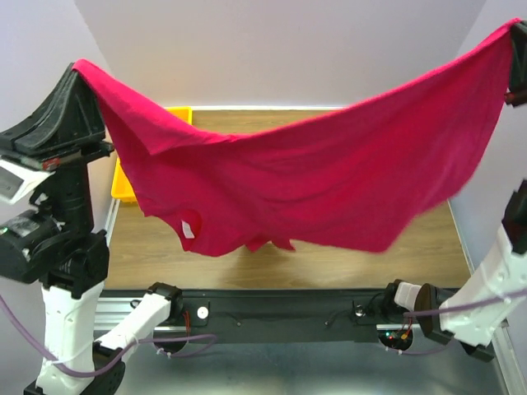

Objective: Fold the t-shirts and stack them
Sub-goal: Flatten the tshirt out

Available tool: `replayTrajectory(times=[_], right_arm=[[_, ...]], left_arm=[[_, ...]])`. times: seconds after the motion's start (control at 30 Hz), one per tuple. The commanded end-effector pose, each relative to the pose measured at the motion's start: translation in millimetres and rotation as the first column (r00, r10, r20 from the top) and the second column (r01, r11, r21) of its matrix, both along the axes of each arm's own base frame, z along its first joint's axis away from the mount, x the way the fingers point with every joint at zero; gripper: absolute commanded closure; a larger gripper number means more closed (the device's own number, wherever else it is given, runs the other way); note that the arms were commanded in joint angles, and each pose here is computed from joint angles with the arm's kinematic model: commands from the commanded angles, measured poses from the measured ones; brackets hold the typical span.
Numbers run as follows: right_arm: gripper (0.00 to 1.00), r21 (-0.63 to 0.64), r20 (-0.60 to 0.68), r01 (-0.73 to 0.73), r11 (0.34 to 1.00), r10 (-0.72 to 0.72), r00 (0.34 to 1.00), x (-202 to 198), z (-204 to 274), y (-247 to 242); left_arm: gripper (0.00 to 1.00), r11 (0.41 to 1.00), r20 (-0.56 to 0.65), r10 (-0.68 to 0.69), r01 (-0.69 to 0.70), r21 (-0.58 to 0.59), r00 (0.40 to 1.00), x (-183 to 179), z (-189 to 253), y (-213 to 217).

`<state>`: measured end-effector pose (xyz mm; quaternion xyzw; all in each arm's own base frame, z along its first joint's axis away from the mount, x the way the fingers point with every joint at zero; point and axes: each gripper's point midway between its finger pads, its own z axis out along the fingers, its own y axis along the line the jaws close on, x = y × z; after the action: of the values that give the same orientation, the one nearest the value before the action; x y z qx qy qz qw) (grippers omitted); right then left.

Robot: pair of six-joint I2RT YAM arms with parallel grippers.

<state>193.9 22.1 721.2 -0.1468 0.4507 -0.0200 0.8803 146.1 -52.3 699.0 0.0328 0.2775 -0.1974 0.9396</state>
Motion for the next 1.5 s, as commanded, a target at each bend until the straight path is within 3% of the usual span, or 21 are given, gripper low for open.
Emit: replayTrajectory(times=[0.0,0.07,0.17,0.23,0.27,0.3,0.37,0.4,0.43,0.5,0.53,0.57,0.77,0.9,1.1,1.47], right_arm=[[0.99,0.147,-0.332,0.117,0.982,-0.062,0.941,121,-96,-71],[0.99,0.161,-0.409,0.139,0.977,-0.062,0.911,148,-127,-85],[0.99,0.189,-0.561,0.143,0.972,-0.012,0.827,198,-209,-103],[0.99,0.220,-0.590,0.134,0.966,0.022,0.807,219,-242,-109],[0.99,0.253,-0.662,0.148,0.956,0.060,0.747,236,-295,-115],[0.99,0.257,-0.654,0.134,0.957,0.070,0.753,248,-307,-115],[0.99,0.282,-0.708,0.157,0.946,0.094,0.700,269,-363,-120],[0.99,0.281,-0.731,0.176,0.943,0.092,0.677,280,-397,-118],[0.99,0.275,-0.746,0.181,0.944,0.091,0.660,287,-417,-117],[0.99,0.244,-0.813,0.221,0.944,0.076,0.577,309,-482,-112],[0.99,0.213,-0.818,0.215,0.953,0.053,0.573,320,-498,-112],[0.99,0.209,-0.848,0.226,0.952,0.061,0.526,330,-532,-107],[0.99,0.181,-0.869,0.249,0.952,0.036,0.493,369,-580,-104],[0.99,0.177,-0.870,0.289,0.941,0.013,0.492,388,-588,-115],[0.99,0.165,-0.868,0.325,0.931,-0.019,0.496,401,-592,-126],[0.99,0.271,-0.848,0.340,0.901,0.056,0.527,427,-587,-124]], left_arm=[[1.00,1.000,-0.084,0.005,-0.004,0.011,0.996,67,-23,-18],[1.00,1.000,-0.160,0.013,-0.009,0.028,0.987,107,-47,-28],[1.00,0.997,-0.368,0.042,-0.016,0.072,0.929,213,-122,-55],[1.00,0.995,-0.457,0.038,0.007,0.097,0.889,257,-161,-71],[1.00,0.994,-0.500,0.032,0.027,0.110,0.865,278,-182,-80],[1.00,0.992,-0.579,0.016,0.059,0.111,0.815,315,-223,-94],[1.00,0.988,-0.653,-0.009,0.110,0.113,0.757,348,-266,-111],[1.00,0.986,-0.719,-0.016,0.131,0.105,0.695,377,-307,-122],[1.00,0.985,-0.750,-0.021,0.143,0.099,0.661,390,-326,-127],[1.00,0.981,-0.848,-0.001,0.167,0.103,0.530,420,-395,-140],[1.00,0.982,-0.853,0.001,0.162,0.100,0.522,430,-395,-145],[1.00,0.981,-0.887,0.023,0.161,0.109,0.461,443,-431,-149],[1.00,0.985,-0.943,0.125,0.074,0.155,0.310,469,-495,-138],[1.00,0.982,-0.943,0.170,0.031,0.186,0.288,484,-505,-128],[1.00,0.979,-0.934,0.185,0.031,0.203,0.305,497,-505,-125],[1.00,0.967,-0.928,0.201,0.088,0.239,0.314,498,-509,-125]])
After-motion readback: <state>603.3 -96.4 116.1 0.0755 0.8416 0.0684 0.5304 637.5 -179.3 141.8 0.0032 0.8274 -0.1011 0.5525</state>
